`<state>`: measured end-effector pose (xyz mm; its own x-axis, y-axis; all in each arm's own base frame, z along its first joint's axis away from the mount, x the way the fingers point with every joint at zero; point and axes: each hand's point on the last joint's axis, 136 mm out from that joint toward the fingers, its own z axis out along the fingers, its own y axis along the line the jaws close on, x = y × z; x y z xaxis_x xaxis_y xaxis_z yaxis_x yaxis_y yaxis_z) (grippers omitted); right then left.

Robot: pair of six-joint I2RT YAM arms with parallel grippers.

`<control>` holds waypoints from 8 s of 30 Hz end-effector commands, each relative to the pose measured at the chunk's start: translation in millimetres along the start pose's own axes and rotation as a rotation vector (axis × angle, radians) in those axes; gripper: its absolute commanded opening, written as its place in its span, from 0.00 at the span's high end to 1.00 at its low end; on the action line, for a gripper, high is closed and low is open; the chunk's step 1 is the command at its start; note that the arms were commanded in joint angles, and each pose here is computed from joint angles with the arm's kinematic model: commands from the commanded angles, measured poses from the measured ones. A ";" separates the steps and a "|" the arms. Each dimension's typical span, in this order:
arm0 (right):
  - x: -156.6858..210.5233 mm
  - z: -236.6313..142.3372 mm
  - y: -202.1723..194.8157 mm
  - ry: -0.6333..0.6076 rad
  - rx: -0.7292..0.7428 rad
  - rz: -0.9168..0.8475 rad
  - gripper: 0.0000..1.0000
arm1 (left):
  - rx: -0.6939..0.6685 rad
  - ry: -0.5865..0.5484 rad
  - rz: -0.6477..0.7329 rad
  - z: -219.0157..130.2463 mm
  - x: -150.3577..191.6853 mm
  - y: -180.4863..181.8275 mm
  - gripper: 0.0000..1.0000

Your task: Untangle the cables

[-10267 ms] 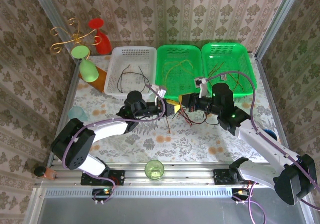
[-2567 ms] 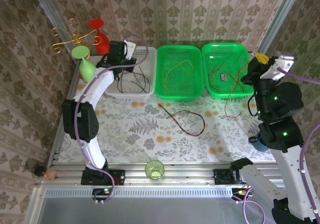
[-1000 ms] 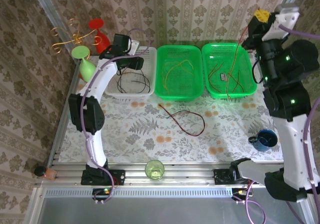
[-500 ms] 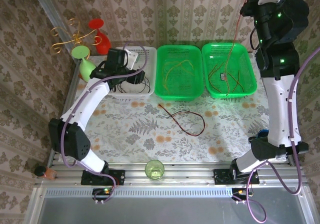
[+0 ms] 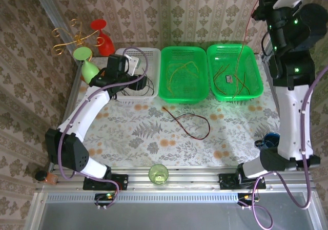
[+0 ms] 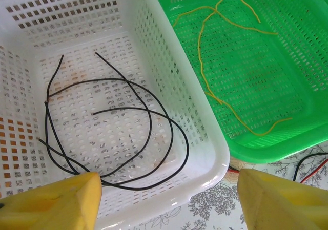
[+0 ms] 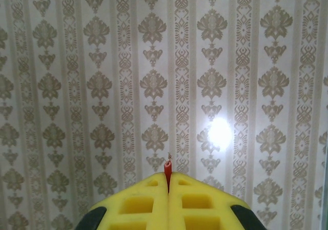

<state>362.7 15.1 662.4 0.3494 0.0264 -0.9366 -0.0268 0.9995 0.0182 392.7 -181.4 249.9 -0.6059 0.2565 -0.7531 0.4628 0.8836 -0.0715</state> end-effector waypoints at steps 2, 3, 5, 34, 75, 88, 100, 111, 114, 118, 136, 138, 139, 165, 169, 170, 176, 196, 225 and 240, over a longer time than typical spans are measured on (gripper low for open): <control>-13.4 -51.8 4.8 -0.038 -0.044 0.141 1.00 | 0.015 -0.005 -0.025 -5.8 6.0 -4.2 0.29; -2.0 -61.7 5.3 -0.021 -0.048 0.172 1.00 | 0.011 0.002 -0.026 -5.4 8.4 -3.5 0.29; 14.0 -79.0 3.0 -0.003 -0.036 0.207 1.00 | 0.006 0.011 -0.027 -4.7 11.4 -2.6 0.29; -43.3 -30.7 19.7 -0.079 -0.125 0.019 1.00 | 0.016 0.043 -0.033 -4.4 20.9 -17.0 0.28; 332.7 -9.9 -182.8 0.748 1.009 -0.113 1.00 | 0.067 0.070 -0.036 3.4 33.2 -40.6 0.25; 380.0 -47.4 -196.0 0.908 1.196 -0.202 1.00 | 0.078 0.084 -0.036 8.8 36.3 -44.9 0.24; 370.7 -65.4 -200.9 0.886 1.314 -0.289 1.00 | 0.089 0.090 -0.029 11.9 38.3 -49.8 0.23; 369.8 -67.7 -182.8 0.783 1.412 -0.590 1.00 | 0.101 0.101 -0.031 16.9 40.6 -54.0 0.23; 375.3 -64.3 -179.3 0.782 1.416 -0.701 1.00 | 0.102 0.099 -0.030 17.4 40.8 -54.6 0.23; 373.0 -67.4 -178.9 0.749 1.420 -0.789 1.00 | 0.104 0.100 -0.034 17.5 41.7 -55.5 0.22; 356.4 -88.5 -200.1 0.774 1.500 -0.695 1.00 | 0.115 0.104 -0.032 21.3 44.3 -58.8 0.22; 362.5 -84.3 -191.0 0.783 1.473 -0.705 1.00 | 0.114 0.106 -0.032 22.2 45.3 -58.7 0.22; 364.6 -81.1 -185.2 0.781 1.456 -0.716 1.00 | 0.114 0.106 -0.032 22.1 44.8 -58.8 0.22; 490.1 -14.1 -82.0 1.170 0.526 0.080 1.00 | 0.099 0.105 -0.026 9.7 50.0 -55.5 0.20; 509.1 -12.9 -70.8 1.204 0.371 0.269 1.00 | 0.093 0.104 -0.025 6.9 49.9 -54.3 0.20; 514.6 -14.5 -72.0 1.220 0.366 0.293 1.00 | 0.092 0.105 -0.026 6.8 50.3 -54.3 0.20; 565.1 -32.6 -61.5 1.384 0.324 0.380 1.00 | 0.093 0.109 -0.030 7.2 52.0 -54.5 0.20; 553.8 -36.3 -65.1 1.405 0.401 0.416 0.37 | 0.091 0.110 -0.035 3.5 55.8 -54.3 0.19; 433.4 -208.7 150.8 1.227 -0.304 0.197 0.33 | 0.156 0.109 -0.176 -17.1 116.3 -69.7 0.17; 526.9 -260.9 224.1 1.488 -0.492 0.102 0.55 | 0.147 0.110 -0.191 -27.8 138.6 -70.2 0.16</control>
<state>287.1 233.4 79.9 -0.8822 -0.2386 -0.4059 -0.3555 0.9028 0.2420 260.4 -198.6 162.0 -0.7622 0.1631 -0.6265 0.4283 0.8527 -0.2991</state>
